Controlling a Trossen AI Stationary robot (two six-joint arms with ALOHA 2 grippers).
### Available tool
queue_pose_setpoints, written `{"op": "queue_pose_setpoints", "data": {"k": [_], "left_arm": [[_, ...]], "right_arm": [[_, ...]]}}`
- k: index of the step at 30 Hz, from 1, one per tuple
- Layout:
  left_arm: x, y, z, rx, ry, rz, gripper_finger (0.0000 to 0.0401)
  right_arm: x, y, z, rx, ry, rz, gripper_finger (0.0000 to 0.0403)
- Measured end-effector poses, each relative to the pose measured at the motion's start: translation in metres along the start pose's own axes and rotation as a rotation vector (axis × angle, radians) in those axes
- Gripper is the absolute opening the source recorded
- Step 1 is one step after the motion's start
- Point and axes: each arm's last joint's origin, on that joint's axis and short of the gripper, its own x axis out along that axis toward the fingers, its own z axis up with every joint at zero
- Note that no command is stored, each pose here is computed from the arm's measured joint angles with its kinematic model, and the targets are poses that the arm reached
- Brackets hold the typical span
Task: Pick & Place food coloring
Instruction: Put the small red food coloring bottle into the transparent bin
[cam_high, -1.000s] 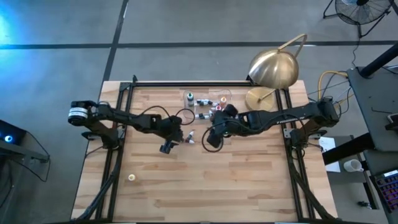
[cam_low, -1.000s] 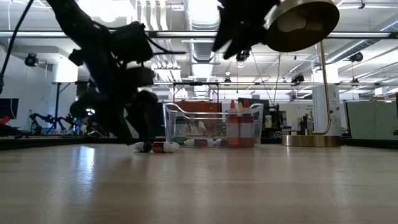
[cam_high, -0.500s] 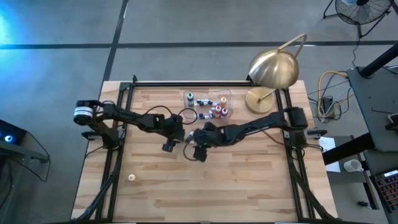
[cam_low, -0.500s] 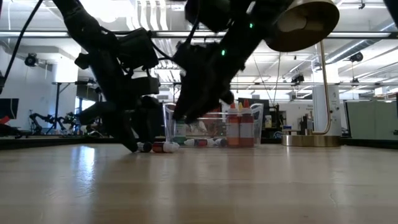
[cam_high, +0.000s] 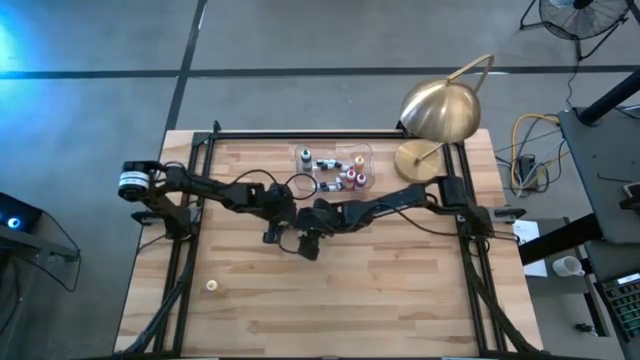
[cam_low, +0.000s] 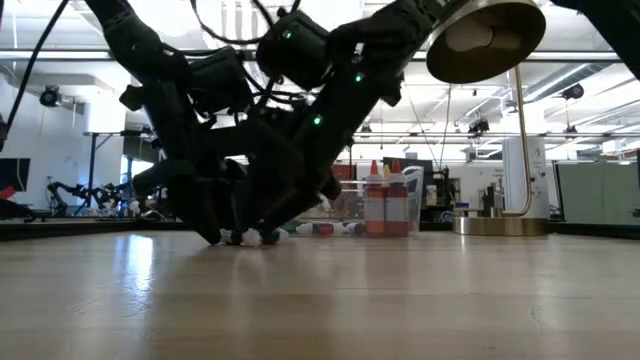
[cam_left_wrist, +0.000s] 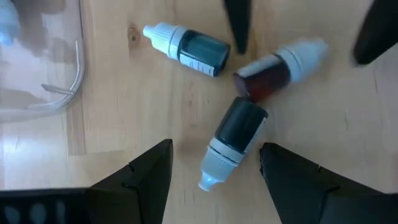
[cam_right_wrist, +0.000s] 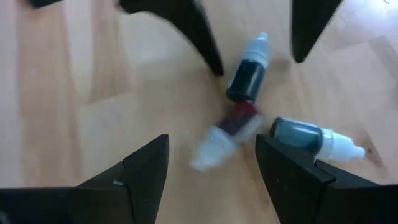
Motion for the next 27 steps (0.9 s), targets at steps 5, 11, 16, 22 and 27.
{"op": "queue_pose_setpoints", "data": {"k": [5, 11, 16, 22, 27], "left_arm": [[-0.001, 0.0, -0.001, -0.008, 0.009, -0.003, 0.0216], [-0.003, -0.001, -0.004, 0.007, 0.027, -0.015, 0.0216], [-0.003, -0.001, -0.004, 0.022, 0.027, -0.018, 0.0216], [-0.003, -0.001, -0.003, 0.024, 0.026, -0.018, 0.0216], [-0.003, -0.001, -0.004, 0.024, 0.027, -0.018, 0.0216]], "right_arm": [[0.01, -0.007, -0.003, 0.03, 0.025, -0.025, 0.022], [0.014, -0.011, -0.003, 0.138, 0.025, -0.028, 0.0185], [0.014, -0.014, -0.001, 0.277, -0.009, -0.042, 0.0174], [0.015, -0.014, 0.002, 0.473, -0.018, -0.037, 0.0187], [0.019, -0.014, 0.003, 0.587, -0.028, -0.041, 0.0195]]}}
